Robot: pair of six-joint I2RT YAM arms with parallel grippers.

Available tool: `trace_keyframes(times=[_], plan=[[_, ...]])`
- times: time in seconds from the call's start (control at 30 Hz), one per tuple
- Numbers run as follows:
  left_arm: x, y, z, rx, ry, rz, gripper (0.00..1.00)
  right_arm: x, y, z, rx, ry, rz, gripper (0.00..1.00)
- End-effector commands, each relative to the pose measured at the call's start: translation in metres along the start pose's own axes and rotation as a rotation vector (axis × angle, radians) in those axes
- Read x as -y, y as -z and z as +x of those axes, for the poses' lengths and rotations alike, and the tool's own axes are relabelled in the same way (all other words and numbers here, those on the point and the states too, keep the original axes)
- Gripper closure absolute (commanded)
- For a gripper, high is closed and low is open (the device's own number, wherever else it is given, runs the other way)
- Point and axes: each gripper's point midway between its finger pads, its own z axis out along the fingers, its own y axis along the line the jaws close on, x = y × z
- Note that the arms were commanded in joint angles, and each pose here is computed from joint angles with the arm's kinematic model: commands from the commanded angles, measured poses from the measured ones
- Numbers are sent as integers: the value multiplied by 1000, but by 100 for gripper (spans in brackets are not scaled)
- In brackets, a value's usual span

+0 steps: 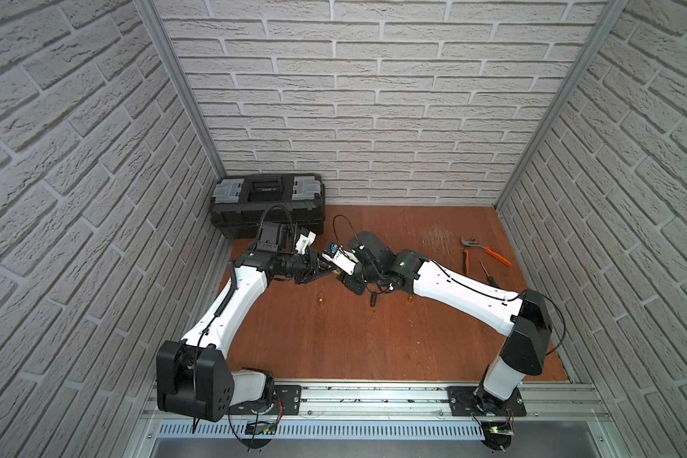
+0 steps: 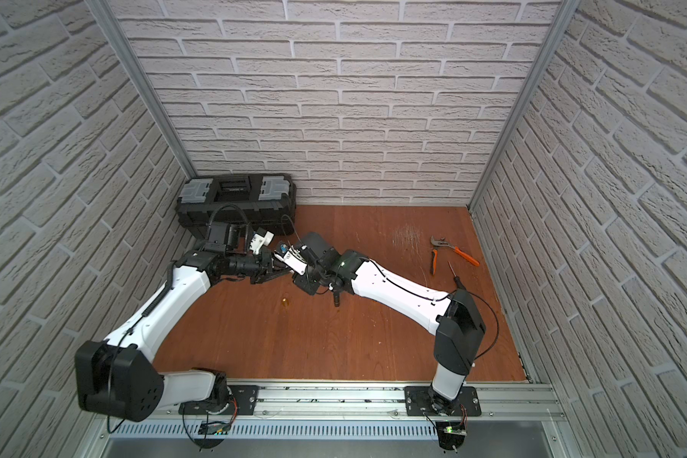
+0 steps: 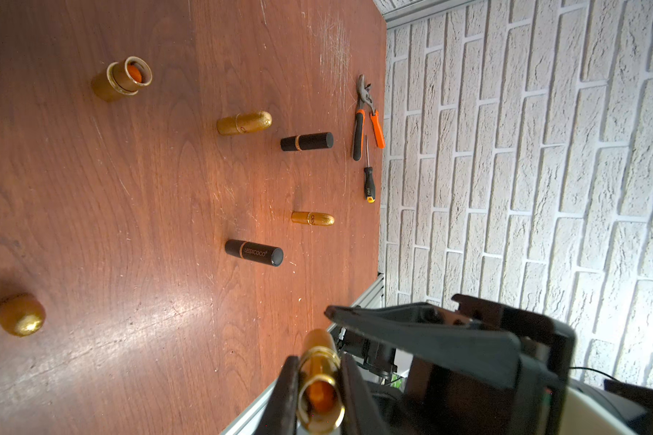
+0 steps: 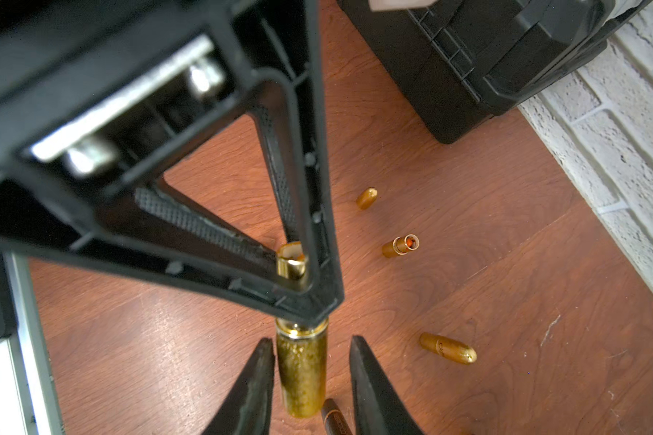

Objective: Open the lipstick cap
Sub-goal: Place the lipstick at the center of the board.

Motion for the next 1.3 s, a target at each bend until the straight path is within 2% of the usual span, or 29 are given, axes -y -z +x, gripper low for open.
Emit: trace_keyframes(times=[0.0,0.1,0.23,0.3,0.47,0.67,0.8,1.27], plan=[[2,8,-13,45,-26,-17,85,6,18,-24,88,6,39,63],[-9,12,-20,78,-8,-67,85,11,21,-20,87,1,69,62],[-31,13,-31,118,-57,-256,83,19,31,-20,101,-10,111,61],[-38,5,-35,122,-83,-298,83,22,41,-24,109,-12,121,61],[-50,-14,-39,147,-199,-441,83,33,72,-25,138,-40,186,61],[-60,-43,-27,136,-353,-588,83,42,103,-15,150,-71,243,60],[-71,-59,-17,149,-393,-608,83,47,116,-11,156,-84,275,59],[-95,-83,11,90,-527,-729,82,48,106,-2,110,-91,288,59]])
